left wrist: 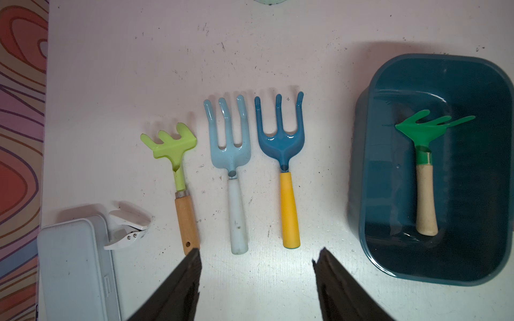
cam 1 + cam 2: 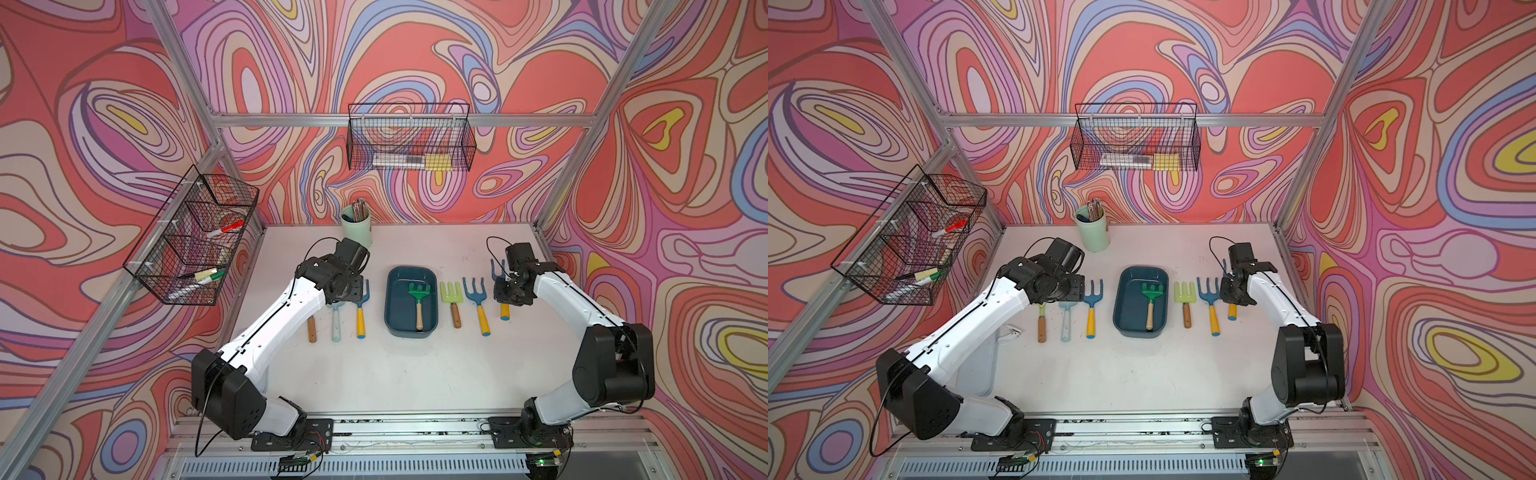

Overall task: Take the hand rake out of the storage box
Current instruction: Place the rake at the center of the board.

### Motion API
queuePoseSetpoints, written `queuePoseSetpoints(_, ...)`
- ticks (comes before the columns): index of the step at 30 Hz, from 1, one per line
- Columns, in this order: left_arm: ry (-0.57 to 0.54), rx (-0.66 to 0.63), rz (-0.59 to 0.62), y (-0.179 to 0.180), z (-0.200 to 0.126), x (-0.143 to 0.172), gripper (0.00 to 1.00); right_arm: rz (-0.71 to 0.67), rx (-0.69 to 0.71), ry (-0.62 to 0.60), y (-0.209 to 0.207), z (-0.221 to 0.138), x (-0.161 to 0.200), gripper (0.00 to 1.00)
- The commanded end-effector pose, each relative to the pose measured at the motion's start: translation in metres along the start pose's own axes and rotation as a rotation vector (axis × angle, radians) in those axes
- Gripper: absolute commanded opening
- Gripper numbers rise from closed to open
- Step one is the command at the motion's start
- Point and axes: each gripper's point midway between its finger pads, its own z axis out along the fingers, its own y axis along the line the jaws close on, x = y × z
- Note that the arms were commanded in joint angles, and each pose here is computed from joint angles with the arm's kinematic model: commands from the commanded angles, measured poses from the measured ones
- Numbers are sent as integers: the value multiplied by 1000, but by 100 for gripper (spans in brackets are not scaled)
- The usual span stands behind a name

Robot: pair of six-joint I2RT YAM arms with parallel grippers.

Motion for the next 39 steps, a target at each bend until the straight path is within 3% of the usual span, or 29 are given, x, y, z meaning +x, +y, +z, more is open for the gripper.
queuePoseSetpoints(1,2,-16,7,0,-2,-4,69,-90,-53,-51,2,-4,-10,7)
queuePoseSetpoints(6,5,-17,18,-2,0,-6,69,-193,-59,17,0,6,-1,8)
queuePoseSetpoints(19,-16,-51,50,4,-5,-11,69,-124,-41,35,-18,25,5,8)
queuePoseSetpoints(39,-25,-64,74,5,4,-13,70,-119,24,176,-32,40,29,9)
